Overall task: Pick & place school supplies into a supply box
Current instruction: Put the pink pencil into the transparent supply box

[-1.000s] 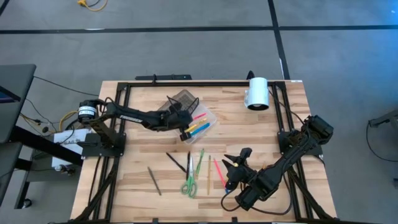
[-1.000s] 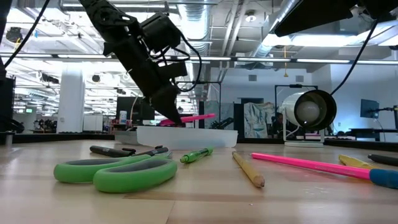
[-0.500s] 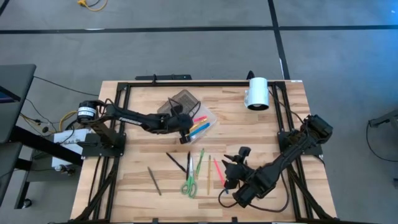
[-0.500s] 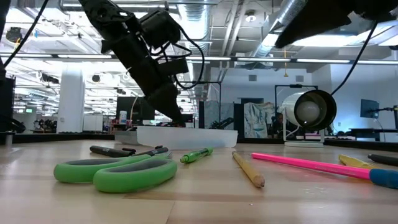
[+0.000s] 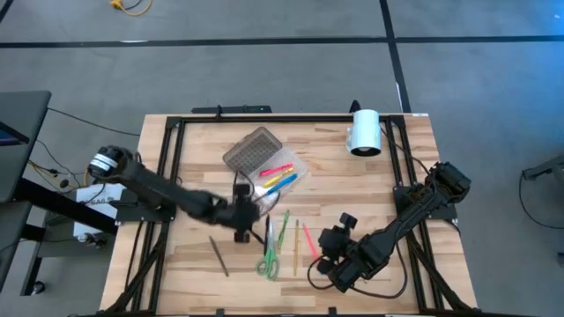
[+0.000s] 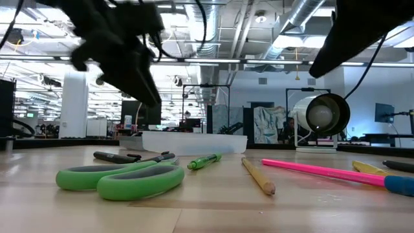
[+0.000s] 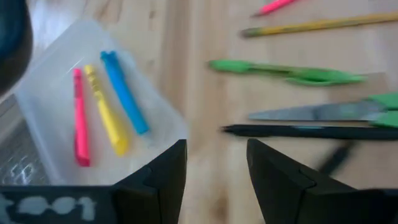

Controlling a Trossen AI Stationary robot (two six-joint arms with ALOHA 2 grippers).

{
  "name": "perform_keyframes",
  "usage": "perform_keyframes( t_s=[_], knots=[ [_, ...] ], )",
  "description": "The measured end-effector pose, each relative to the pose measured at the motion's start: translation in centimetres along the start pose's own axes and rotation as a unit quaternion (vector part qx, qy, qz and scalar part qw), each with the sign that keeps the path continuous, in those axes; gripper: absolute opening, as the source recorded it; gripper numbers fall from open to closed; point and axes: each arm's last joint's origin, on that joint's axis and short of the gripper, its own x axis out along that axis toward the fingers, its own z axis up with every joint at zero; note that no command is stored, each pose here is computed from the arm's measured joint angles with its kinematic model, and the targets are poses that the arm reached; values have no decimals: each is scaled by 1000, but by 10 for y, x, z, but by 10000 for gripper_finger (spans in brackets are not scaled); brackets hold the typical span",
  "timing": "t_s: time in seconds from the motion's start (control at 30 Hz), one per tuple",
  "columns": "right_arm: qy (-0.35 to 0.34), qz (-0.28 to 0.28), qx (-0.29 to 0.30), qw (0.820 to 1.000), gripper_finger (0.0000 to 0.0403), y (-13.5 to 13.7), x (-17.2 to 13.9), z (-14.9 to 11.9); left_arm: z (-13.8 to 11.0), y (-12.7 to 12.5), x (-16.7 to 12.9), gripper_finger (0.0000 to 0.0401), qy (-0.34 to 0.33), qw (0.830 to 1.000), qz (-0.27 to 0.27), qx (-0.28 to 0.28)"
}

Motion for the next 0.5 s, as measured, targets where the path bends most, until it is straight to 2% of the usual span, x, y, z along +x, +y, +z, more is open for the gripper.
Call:
perform_keyframes(
  t_s=[0.23,0.37,0.5],
  knots=[
    [35,55,93,994,107,8,0,1,-29,-54,-26,160,-50,998,37,33],
    [50,72,123,989,107,12,2,1,-38,-70,-43,160,-74,994,60,62],
    [59,71,117,989,107,24,17,-8,-42,-79,-58,160,-97,992,54,61]
  ],
)
